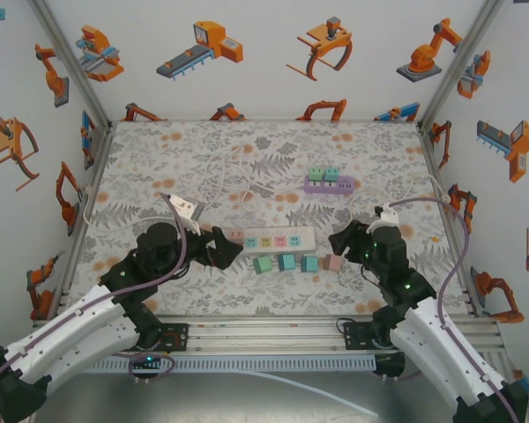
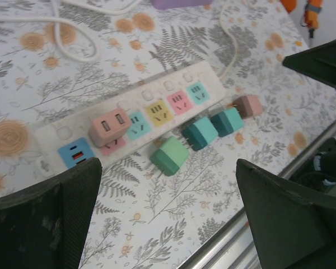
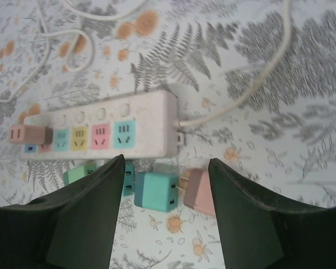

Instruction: Pull the plug off the socket

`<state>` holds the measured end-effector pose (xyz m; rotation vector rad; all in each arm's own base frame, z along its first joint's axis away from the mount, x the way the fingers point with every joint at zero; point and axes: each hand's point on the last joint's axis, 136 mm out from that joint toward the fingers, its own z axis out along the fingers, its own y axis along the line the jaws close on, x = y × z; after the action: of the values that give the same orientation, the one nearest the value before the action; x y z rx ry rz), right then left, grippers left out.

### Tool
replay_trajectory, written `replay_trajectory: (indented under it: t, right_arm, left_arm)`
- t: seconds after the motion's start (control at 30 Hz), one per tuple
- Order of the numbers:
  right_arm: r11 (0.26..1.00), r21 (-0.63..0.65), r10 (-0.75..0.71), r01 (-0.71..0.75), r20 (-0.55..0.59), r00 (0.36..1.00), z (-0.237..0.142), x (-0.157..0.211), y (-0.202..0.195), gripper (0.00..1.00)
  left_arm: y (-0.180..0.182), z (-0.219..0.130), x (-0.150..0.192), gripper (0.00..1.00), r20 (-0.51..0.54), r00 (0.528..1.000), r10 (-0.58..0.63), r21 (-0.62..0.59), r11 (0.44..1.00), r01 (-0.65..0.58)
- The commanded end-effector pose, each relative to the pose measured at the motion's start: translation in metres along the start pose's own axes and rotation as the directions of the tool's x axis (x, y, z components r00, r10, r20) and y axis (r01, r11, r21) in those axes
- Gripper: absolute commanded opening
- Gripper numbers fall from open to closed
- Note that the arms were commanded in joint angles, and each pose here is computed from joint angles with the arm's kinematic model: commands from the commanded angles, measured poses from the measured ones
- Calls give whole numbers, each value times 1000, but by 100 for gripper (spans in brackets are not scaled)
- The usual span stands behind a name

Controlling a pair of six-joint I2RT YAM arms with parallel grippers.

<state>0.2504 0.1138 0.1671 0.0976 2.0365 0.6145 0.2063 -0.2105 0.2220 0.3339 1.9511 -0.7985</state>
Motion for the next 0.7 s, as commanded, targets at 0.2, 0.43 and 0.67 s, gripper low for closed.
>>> replay_trajectory:
  t: [0.2, 0.43, 0.67]
  right_arm:
    - [758, -361, -473, 543, 268, 839, 7, -55, 113, 56]
    - [380, -485, -727, 788, 370, 578, 6, -27, 156, 60]
    - [150, -582, -810, 799, 392, 437, 20, 6, 190, 69]
  left_arm:
    - [92, -21, 20, 97, 37, 989, -141, -453, 880, 142]
    - [124, -23, 41, 97, 56, 959, -277, -512, 817, 266]
    - [137, -16, 54, 97, 38, 945, -326, -536, 791, 294]
